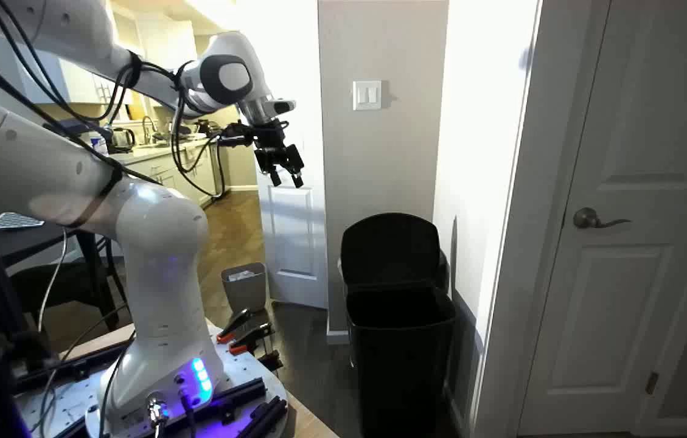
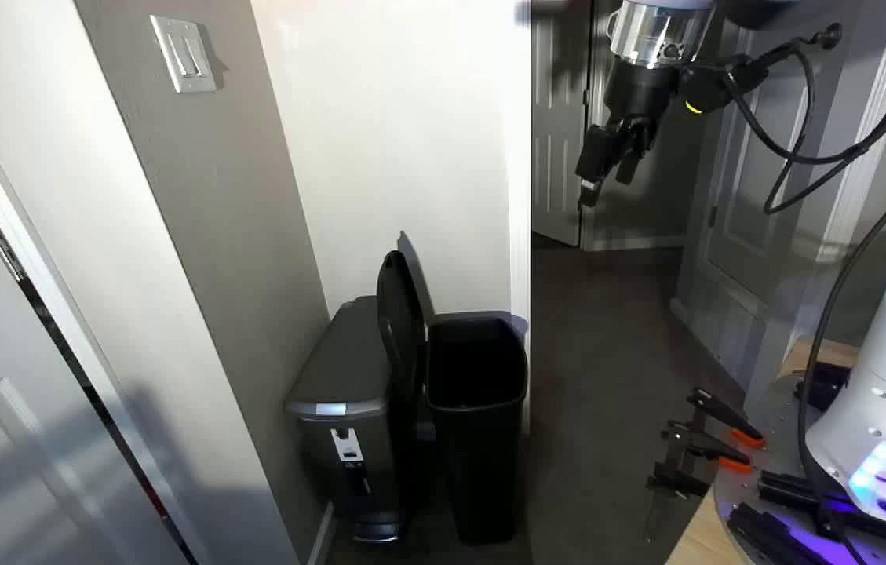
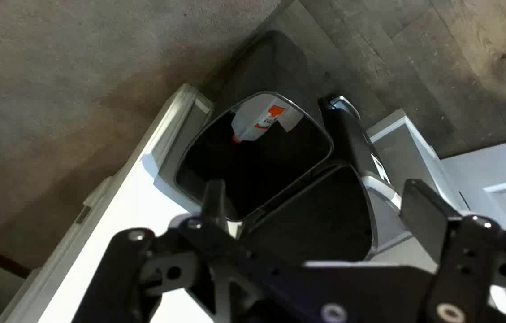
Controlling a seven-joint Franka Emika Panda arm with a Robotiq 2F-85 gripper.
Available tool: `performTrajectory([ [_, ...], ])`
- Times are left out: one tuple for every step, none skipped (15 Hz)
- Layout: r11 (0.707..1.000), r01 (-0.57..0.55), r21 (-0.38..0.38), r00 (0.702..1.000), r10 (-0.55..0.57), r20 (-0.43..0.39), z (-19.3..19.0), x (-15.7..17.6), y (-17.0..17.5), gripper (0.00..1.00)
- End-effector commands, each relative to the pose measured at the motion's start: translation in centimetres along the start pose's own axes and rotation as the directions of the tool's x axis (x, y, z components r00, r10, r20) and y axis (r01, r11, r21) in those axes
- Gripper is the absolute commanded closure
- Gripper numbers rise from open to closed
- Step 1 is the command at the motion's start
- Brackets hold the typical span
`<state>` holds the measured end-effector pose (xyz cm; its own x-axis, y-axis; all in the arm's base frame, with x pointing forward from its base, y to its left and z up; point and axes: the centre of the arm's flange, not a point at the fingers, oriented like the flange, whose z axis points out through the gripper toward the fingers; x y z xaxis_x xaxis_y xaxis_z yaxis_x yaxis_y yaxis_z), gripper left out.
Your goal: Close the bin
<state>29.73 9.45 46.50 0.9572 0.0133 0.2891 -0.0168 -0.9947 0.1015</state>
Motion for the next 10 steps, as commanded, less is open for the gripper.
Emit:
performTrajectory([
  [1.0,0.0,-0.004,1.0,0.0,0.019,0.7,-0.4,0.1,0.0],
  [1.0,0.0,-0.008,0.999,0.0,0.035,1.4,-0.7,0.2,0.0],
  [1.0,0.0,-0.01,0.999,0.0,0.044,1.8,-0.9,0.2,0.0],
  [1.0,0.001,-0.01,0.999,0.0,0.046,1.8,-0.9,0.2,0.0],
  [1.0,0.001,-0.01,0.999,0.0,0.046,1.8,-0.9,0.2,0.0],
  [1.0,0.001,-0.01,0.999,0.0,0.045,1.8,-0.9,0.2,0.0],
  [1.0,0.001,-0.01,0.999,0.0,0.045,1.8,-0.9,0.2,0.0],
  [1.0,0.001,-0.01,0.999,0.0,0.046,1.8,-0.9,0.2,0.0],
  [1.0,0.001,-0.01,0.999,0.0,0.045,1.8,-0.9,0.2,0.0],
  [1.0,0.001,-0.01,0.999,0.0,0.045,1.8,-0.9,0.2,0.0],
])
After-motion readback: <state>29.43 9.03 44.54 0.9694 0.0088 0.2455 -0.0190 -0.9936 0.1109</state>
